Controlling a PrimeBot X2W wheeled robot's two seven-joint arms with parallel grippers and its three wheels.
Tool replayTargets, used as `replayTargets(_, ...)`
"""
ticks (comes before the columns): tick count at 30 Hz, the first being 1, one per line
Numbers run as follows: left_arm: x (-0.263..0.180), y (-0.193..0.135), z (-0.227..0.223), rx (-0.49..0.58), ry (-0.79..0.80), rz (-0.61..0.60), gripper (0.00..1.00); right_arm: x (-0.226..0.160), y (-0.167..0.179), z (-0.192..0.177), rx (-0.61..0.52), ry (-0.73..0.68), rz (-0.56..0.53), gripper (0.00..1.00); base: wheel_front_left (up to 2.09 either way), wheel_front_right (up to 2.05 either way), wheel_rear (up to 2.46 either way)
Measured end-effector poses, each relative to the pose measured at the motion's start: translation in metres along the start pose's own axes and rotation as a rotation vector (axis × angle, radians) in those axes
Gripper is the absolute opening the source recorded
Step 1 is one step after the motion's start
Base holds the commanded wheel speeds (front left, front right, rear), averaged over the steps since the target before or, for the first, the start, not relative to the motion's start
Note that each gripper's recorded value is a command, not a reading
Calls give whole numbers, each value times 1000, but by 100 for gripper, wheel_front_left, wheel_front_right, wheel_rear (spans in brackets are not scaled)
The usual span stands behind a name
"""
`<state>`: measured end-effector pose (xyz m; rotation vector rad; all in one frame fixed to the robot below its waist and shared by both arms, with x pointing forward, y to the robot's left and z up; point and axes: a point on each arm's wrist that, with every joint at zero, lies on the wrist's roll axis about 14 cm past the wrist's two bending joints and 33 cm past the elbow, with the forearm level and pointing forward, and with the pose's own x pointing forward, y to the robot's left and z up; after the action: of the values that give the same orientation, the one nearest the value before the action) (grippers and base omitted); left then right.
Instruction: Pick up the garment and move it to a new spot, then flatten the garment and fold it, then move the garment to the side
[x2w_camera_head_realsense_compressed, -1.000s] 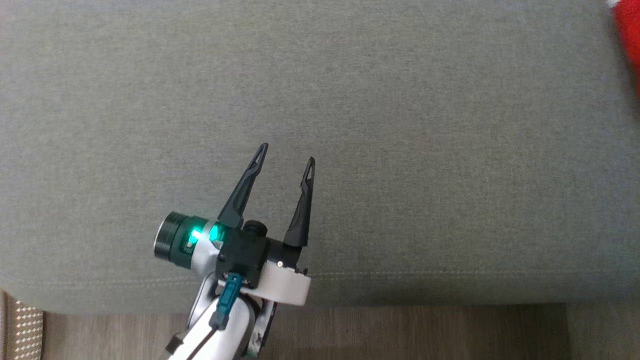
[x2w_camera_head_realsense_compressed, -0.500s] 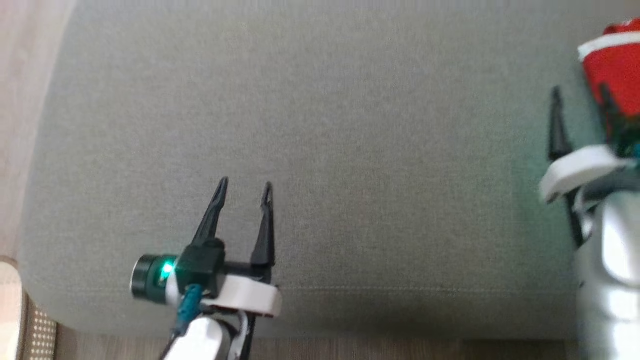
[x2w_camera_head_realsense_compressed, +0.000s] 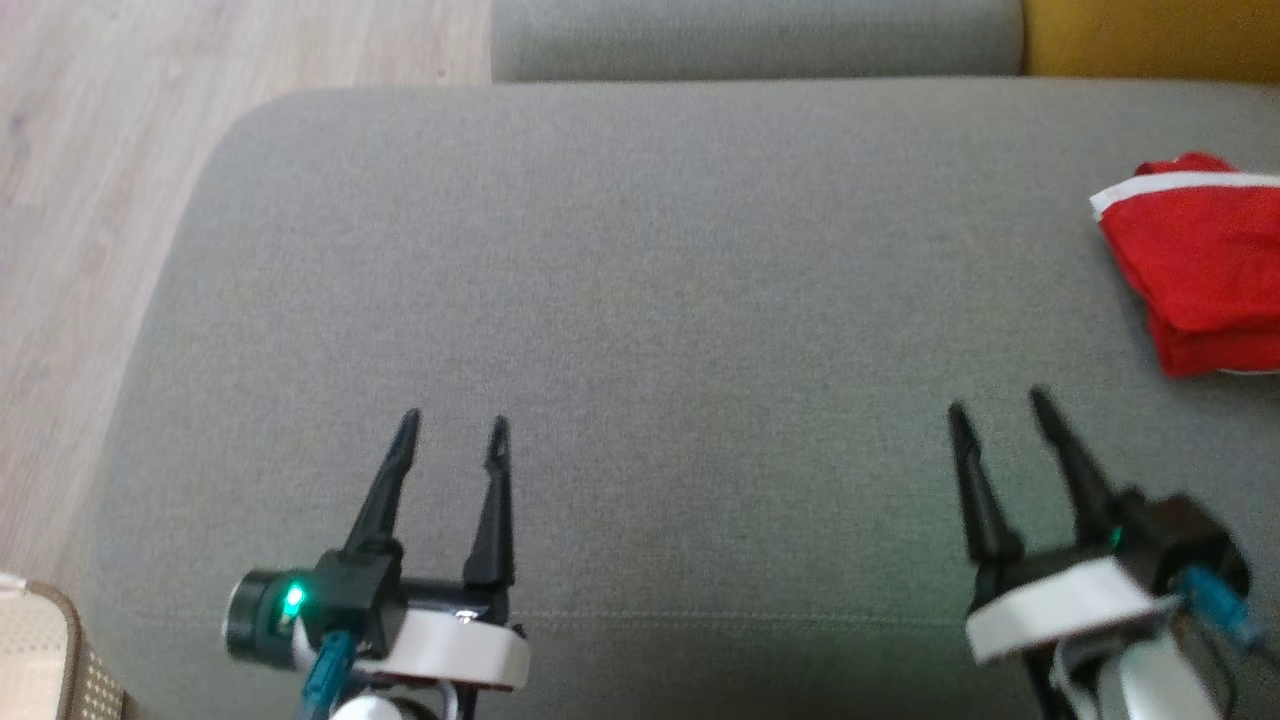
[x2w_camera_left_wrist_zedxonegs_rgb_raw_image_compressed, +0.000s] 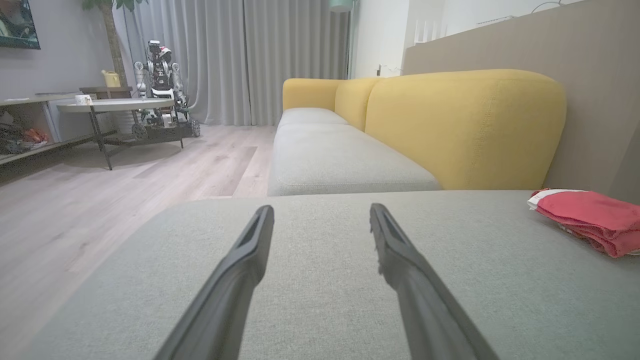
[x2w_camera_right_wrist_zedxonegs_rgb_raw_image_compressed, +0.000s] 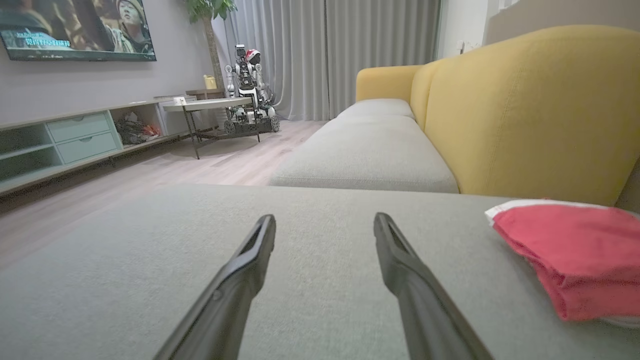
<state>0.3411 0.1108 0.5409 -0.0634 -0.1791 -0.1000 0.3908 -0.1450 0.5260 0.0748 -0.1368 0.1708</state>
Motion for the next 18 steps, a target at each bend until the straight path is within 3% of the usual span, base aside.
replayTargets(6,-16,6,5,28,-13,10,100,-33,9,-9,37,38,2,100,0,0,0)
replayTargets(18,-27,18,-3,47,18,37,100,-33,0,9,41,-20,-25,100,0,0,0)
